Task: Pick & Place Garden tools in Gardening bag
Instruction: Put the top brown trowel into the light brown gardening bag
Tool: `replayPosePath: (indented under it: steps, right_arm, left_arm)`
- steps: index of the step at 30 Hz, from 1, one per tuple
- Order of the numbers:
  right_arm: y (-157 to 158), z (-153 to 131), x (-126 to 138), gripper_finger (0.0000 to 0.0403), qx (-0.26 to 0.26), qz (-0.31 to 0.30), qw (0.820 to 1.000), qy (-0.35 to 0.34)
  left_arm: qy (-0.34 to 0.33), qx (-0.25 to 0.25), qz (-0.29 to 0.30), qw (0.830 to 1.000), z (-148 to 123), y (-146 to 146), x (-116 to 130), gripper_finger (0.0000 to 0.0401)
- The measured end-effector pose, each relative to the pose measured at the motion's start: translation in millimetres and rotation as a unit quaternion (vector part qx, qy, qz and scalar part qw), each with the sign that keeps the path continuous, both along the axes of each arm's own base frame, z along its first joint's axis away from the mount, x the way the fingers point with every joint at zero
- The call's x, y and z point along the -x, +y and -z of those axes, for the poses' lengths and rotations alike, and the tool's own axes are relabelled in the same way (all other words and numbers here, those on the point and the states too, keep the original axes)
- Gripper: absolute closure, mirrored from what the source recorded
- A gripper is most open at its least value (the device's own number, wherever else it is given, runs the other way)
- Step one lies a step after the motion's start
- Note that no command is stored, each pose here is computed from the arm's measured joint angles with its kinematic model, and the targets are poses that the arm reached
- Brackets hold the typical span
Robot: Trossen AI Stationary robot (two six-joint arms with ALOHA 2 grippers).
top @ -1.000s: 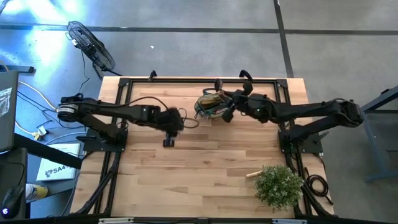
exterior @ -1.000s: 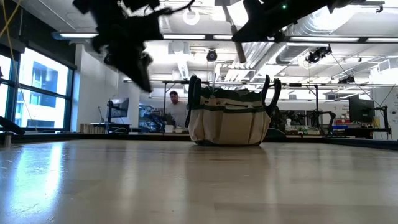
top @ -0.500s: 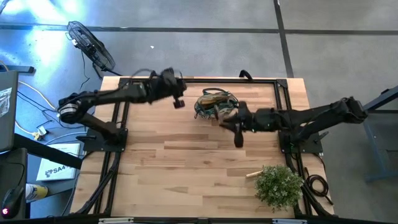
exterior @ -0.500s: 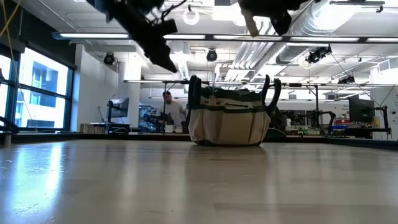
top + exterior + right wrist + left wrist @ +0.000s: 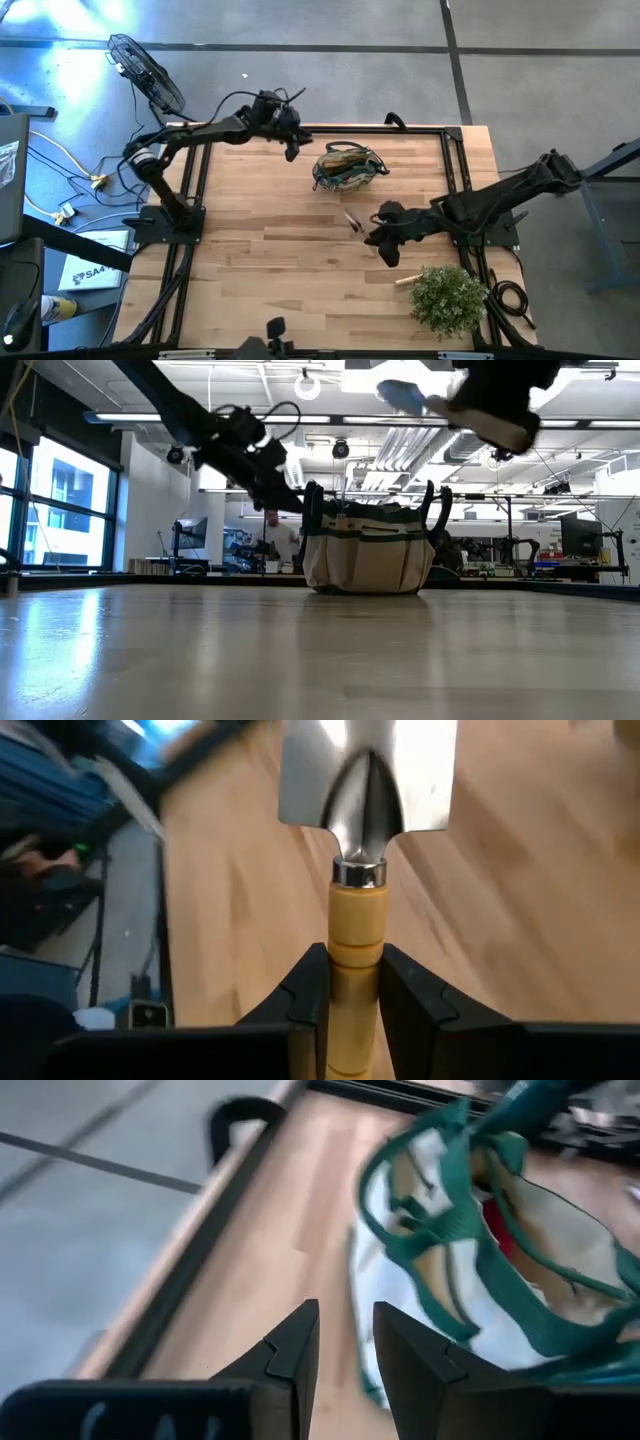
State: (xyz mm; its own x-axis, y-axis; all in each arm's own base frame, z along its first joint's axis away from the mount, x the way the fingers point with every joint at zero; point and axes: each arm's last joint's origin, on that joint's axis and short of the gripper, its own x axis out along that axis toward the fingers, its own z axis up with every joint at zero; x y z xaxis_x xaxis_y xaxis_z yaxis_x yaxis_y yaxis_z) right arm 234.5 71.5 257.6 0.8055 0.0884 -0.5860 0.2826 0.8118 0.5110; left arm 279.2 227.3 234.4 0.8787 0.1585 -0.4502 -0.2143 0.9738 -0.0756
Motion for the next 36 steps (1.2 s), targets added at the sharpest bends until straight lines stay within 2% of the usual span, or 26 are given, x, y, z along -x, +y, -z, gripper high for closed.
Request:
replayPosePath:
  steps: [5,9,16,22,26,36]
  right_arm:
    - [-5,17,1,0.0351,-0.09,0.032,0.991,0.099]
    - [-19,21,-1,0.0351,-0.161,0.042,0.977,0.136]
    - [-53,31,-12,0.0351,-0.213,0.069,0.961,0.164]
    - [-82,45,-15,0.0351,-0.233,0.086,0.947,0.202]
    - [-101,53,-17,0.0351,-0.237,0.091,0.945,0.208]
    - [-137,62,1,0.0351,-0.209,0.138,0.934,0.254]
  left_arm:
    - [-0.025,0.047,0.048,0.997,19,5,-11,0.0308]
    - [-0.051,0.07,0.063,0.994,25,8,-17,0.0308]
    - [-0.07,0.091,0.082,0.99,36,2,-32,0.0308]
    - [-0.062,0.109,0.105,0.987,40,-9,-39,0.0308]
    - [-0.057,0.125,0.13,0.982,41,-21,-46,0.0308]
    - [-0.03,0.145,0.172,0.974,46,-51,-61,0.0308]
